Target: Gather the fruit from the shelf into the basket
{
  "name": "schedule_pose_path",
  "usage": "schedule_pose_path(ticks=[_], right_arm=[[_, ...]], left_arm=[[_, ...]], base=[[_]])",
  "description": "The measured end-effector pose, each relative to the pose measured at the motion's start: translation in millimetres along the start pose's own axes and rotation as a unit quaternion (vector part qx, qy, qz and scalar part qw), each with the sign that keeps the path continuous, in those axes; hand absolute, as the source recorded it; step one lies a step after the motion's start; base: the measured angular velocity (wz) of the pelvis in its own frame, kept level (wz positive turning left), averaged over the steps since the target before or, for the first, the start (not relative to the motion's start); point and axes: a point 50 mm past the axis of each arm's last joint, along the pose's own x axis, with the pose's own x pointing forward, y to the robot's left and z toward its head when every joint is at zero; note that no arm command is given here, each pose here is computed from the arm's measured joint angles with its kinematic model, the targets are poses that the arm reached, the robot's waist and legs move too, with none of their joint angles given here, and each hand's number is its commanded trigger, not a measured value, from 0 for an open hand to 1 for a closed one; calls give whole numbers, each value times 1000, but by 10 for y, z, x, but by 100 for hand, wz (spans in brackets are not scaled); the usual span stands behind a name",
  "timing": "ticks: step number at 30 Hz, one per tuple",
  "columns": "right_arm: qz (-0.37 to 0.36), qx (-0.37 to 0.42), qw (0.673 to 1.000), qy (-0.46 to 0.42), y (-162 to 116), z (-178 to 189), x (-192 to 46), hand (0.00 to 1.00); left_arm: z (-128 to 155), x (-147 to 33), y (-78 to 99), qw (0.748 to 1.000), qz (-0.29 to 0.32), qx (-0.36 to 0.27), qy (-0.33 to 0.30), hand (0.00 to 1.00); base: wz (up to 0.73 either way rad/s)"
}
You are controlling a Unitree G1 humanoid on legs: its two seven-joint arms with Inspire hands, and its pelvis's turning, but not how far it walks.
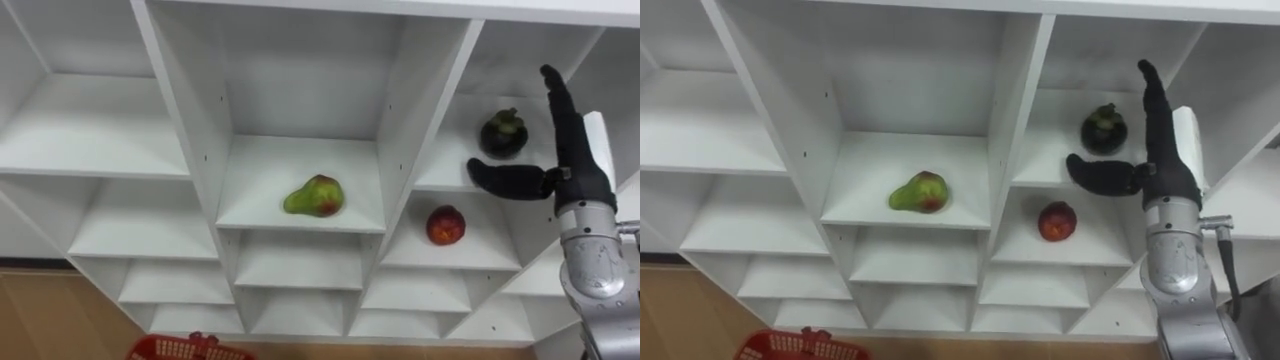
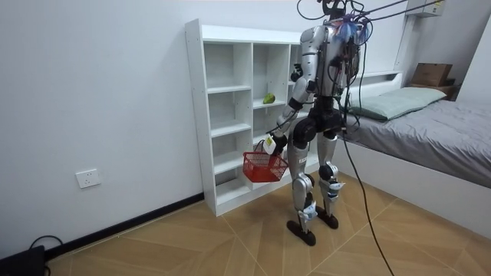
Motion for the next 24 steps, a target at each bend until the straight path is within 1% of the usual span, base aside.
schedule_pose_path(ticks=[8, 16, 19, 24], right_arm=[[11, 3, 1000, 20, 12, -61, 76, 0], [17, 33, 998, 56, 36, -173, 107, 0], [31, 48, 996, 75, 67, -256, 89, 0], [55, 58, 993, 83, 99, -289, 89, 0]], left_arm=[[15, 6, -25, 1000, -4, -2, 0, 100], [5, 6, -16, 1000, 0, -6, 3, 100], [3, 5, 16, 1000, 4, -4, 5, 100], [5, 5, 26, 1000, 4, -2, 6, 100]], base=[[0], [1], [7], [0]])
